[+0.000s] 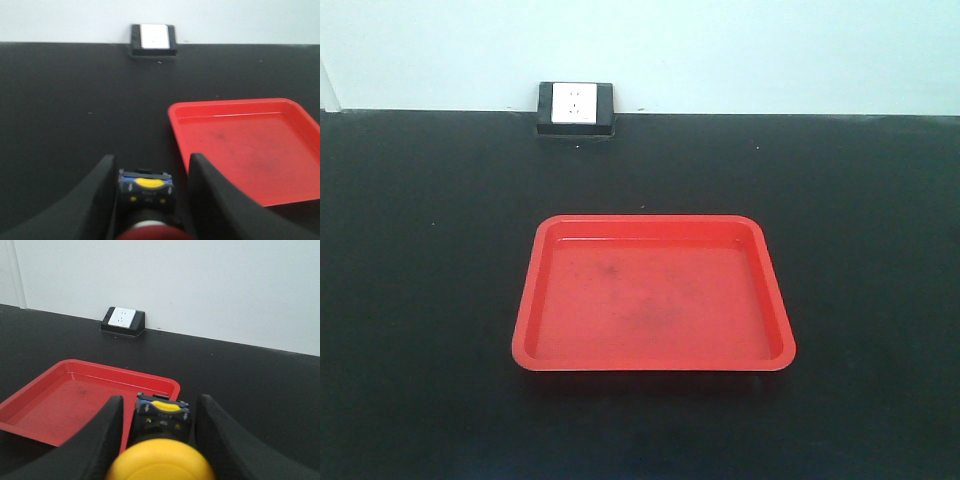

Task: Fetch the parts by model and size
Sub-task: 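Lower the left gripper with the red button into the tray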

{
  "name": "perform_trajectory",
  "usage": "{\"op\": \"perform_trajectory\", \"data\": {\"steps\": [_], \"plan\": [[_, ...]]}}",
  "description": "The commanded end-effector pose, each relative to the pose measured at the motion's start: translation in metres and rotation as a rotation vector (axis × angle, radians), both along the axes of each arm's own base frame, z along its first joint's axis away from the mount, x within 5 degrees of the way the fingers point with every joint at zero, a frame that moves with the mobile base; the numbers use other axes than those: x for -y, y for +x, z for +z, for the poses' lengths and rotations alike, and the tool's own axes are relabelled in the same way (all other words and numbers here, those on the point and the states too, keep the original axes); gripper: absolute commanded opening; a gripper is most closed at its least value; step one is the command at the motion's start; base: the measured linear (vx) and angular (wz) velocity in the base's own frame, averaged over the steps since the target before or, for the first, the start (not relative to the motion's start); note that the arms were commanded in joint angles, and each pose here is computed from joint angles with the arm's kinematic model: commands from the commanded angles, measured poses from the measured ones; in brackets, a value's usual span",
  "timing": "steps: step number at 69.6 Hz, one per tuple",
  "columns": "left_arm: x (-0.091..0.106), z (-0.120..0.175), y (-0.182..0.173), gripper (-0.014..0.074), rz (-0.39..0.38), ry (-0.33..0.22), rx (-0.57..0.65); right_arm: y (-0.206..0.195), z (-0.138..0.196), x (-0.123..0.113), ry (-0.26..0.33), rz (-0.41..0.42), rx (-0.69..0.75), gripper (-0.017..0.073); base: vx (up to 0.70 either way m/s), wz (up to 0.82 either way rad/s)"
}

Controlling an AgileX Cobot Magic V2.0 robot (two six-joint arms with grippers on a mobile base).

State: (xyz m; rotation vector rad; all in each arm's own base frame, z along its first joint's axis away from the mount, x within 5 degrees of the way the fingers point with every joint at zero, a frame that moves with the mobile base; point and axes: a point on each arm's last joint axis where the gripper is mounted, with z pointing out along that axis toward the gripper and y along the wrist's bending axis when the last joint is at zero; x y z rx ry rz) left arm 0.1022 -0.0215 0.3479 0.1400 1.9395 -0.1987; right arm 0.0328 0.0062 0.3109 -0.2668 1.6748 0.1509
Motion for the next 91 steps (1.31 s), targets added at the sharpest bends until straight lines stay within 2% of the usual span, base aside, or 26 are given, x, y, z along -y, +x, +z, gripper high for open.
{"op": "perform_trajectory", "data": {"steps": [1,12,25,33,46,60,66,71,80,88,91], "plan": [[0.007,0.01,0.024,-0.0006,-0.03,-0.047,0.065,0.0,0.016,0.0,0.01,0.003,0.104,-0.0002,0.0,0.0],[0.016,0.004,0.057,-0.0006,-0.071,-0.036,-0.024,0.0,0.016,0.0,0.01,0.003,0.104,-0.0002,0.0,0.0],[0.029,0.011,0.092,-0.0006,-0.124,-0.03,-0.058,0.0,0.016,0.0,0.01,0.003,0.103,-0.0002,0.0,0.0],[0.048,0.014,0.112,-0.0006,-0.188,-0.025,-0.067,0.0,0.016,0.0,0.01,0.003,0.103,-0.0002,0.0,0.0],[0.091,0.002,0.147,-0.0006,-0.282,-0.023,-0.108,0.0,0.016,0.0,0.01,0.003,0.102,-0.0002,0.0,0.0],[0.13,-0.017,0.185,-0.0006,-0.287,-0.107,-0.218,0.0,0.014,0.0,0.006,0.001,0.087,-0.0002,0.0,0.0],[0.145,-0.023,0.201,-0.0006,-0.263,-0.154,-0.27,0.0,0.013,0.0,0.001,0.0,0.071,-0.0002,0.0,0.0],[0.156,-0.028,0.213,-0.0006,-0.237,-0.168,-0.319,0.0,0.011,0.0,-0.003,-0.001,0.056,-0.0002,0.0,0.0],[0.171,-0.038,0.229,-0.0006,-0.164,-0.111,-0.419,0.0,0.01,0.0,-0.005,-0.002,0.047,-0.0002,0.0,0.0],[0.182,-0.046,0.238,-0.0006,-0.077,0.038,-0.469,0.0,0.01,0.0,-0.006,-0.002,0.046,-0.0002,0.0,0.0],[0.186,-0.048,0.241,-0.0006,-0.027,0.069,-0.484,0.0,0.01,0.0,-0.006,-0.002,0.046,-0.0002,0.0,0.0]]}}
